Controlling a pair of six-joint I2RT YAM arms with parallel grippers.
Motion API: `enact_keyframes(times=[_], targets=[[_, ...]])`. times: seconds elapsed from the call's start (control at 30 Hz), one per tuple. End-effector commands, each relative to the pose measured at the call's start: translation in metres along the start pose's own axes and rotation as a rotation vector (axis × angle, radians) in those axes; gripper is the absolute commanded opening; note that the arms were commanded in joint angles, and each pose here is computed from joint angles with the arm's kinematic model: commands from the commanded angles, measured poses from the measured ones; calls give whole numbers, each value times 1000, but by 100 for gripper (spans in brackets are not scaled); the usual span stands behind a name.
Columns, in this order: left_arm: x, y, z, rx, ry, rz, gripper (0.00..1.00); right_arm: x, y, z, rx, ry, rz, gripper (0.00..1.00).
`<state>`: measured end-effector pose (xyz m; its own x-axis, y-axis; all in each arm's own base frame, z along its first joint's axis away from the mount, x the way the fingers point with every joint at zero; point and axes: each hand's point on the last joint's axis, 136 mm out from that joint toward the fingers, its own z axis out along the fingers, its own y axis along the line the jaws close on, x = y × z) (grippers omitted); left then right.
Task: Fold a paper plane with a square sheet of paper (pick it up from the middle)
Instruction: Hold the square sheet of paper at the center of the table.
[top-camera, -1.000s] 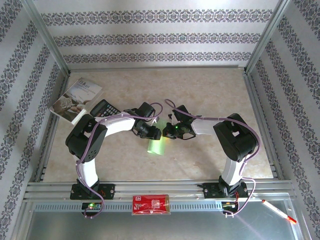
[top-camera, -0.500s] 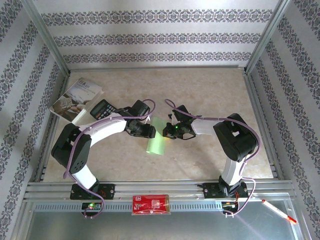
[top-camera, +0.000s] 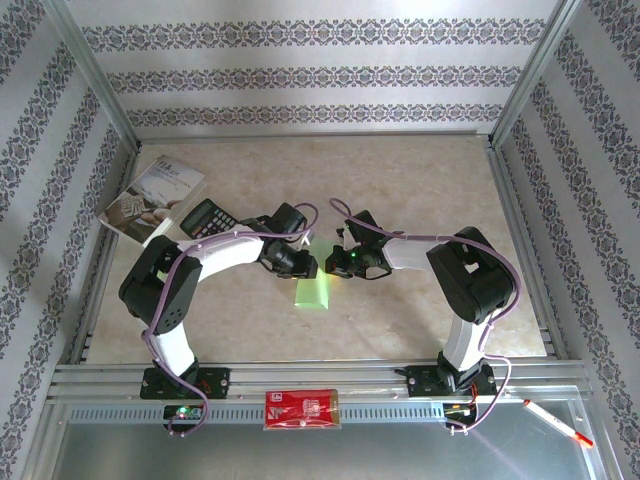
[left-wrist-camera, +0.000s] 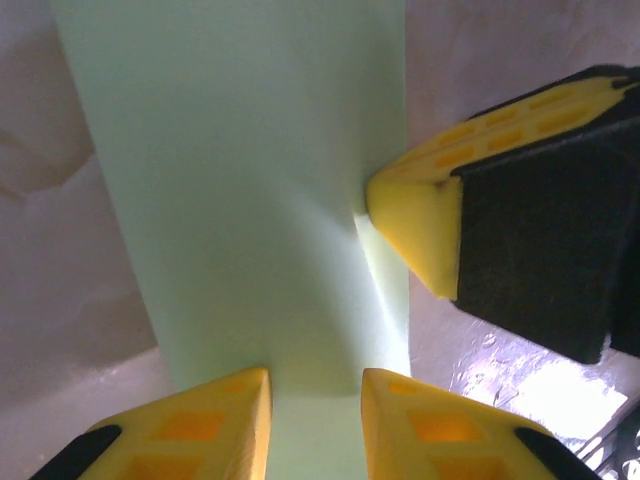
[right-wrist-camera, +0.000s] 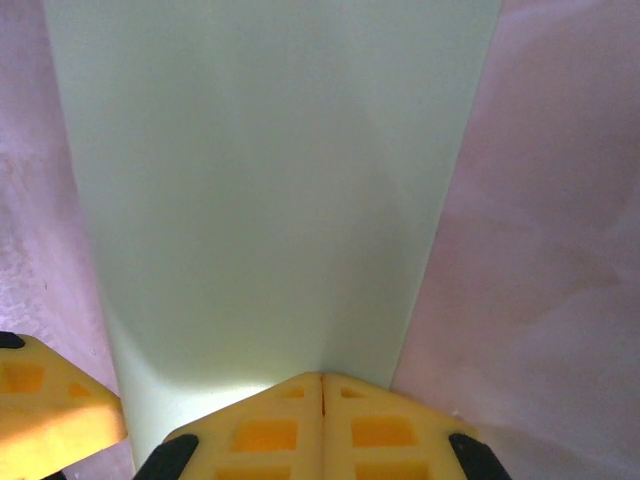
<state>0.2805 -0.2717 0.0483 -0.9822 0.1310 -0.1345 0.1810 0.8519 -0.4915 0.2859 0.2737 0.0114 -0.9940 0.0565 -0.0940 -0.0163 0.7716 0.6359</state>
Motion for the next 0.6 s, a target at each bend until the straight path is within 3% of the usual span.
enact_keyframes(times=[0.0,0.33,0.57], targets=[[-19,-18,0,54,-46,18,29,42,-71,16,252,103,78,0],[-30,-28,-31,62,-120,31,33,43,-74,17,256,110,80,0],[-30,-35,-24,121,-102,7,36,42,-73,17,254,110,81,0]])
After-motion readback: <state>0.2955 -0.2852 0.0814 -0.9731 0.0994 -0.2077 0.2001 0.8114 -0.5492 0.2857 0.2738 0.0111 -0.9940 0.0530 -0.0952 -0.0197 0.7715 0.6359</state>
